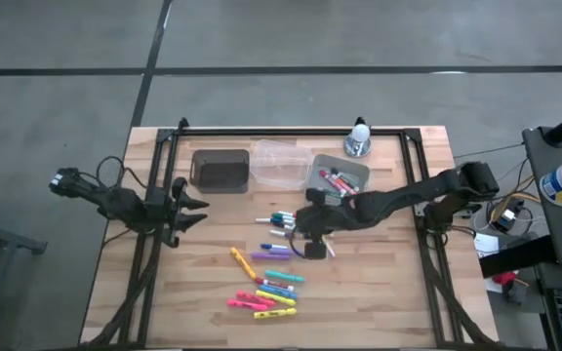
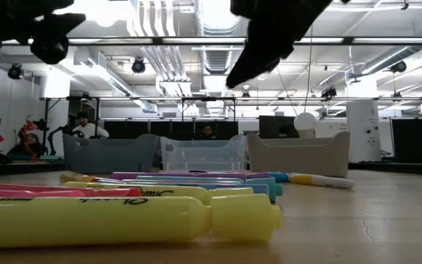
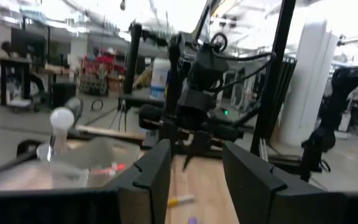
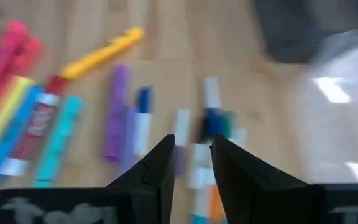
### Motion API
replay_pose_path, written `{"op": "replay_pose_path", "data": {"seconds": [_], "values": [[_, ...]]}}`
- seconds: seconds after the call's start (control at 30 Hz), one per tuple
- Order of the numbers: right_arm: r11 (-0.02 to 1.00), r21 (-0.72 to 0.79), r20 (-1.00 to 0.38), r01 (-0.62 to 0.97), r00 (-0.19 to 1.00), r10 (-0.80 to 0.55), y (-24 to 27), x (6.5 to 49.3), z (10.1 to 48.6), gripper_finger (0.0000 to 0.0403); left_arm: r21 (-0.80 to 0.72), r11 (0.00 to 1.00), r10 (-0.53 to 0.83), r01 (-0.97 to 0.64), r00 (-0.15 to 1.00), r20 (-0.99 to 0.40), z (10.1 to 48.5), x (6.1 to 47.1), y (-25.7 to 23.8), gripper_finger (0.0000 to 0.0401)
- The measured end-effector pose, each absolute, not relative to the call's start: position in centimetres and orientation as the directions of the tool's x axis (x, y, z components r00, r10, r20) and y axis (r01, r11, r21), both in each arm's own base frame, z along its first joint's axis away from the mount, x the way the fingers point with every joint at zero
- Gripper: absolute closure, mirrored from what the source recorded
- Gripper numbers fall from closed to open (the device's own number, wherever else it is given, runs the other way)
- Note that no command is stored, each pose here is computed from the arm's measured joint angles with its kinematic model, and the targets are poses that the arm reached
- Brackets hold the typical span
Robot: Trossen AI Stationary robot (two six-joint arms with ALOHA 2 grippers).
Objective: Pick & Place Markers
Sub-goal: Put the light blue highlighter into the transparent bin
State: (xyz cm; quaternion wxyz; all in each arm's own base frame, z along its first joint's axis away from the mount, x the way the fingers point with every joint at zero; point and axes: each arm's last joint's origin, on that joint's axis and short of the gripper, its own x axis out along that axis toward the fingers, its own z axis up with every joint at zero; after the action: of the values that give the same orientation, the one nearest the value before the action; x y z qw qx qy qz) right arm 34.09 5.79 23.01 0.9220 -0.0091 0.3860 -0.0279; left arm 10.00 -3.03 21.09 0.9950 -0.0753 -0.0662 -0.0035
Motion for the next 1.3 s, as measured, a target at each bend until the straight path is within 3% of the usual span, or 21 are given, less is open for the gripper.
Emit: {"op": "replay_pose_path", "data": {"seconds": [0.1,0.33,0.5,0.67,1.3], "values": [[0.999,0.043,-0.699,0.014,0.715,0.020,6.8,34.9,21.2,0.0305,-0.154,0.988,0.001,0.014,0.995,0.098,20.6,10.1,-3.1,0.0261],[0.996,0.086,-0.697,0.013,0.716,0.051,9.2,37.8,18.9,0.0305,-0.253,0.967,-0.020,0.036,0.998,0.064,20.1,10.3,-3.2,0.0261],[0.998,0.061,-0.788,0.012,0.614,0.041,10.5,38.9,17.9,0.0305,-0.234,0.968,-0.104,0.088,0.993,-0.054,18.9,10.4,-3.5,0.0261],[0.998,0.063,-0.812,0.003,0.582,0.050,12.0,39.8,17.4,0.0305,-0.340,0.935,-0.153,0.101,0.980,-0.130,18.1,10.6,-3.8,0.0261],[0.988,0.147,-0.879,0.038,0.464,0.113,15.6,37.9,15.7,0.0305,-0.325,0.941,-0.152,0.091,0.974,-0.169,17.9,11.0,-3.9,0.0261]]}}
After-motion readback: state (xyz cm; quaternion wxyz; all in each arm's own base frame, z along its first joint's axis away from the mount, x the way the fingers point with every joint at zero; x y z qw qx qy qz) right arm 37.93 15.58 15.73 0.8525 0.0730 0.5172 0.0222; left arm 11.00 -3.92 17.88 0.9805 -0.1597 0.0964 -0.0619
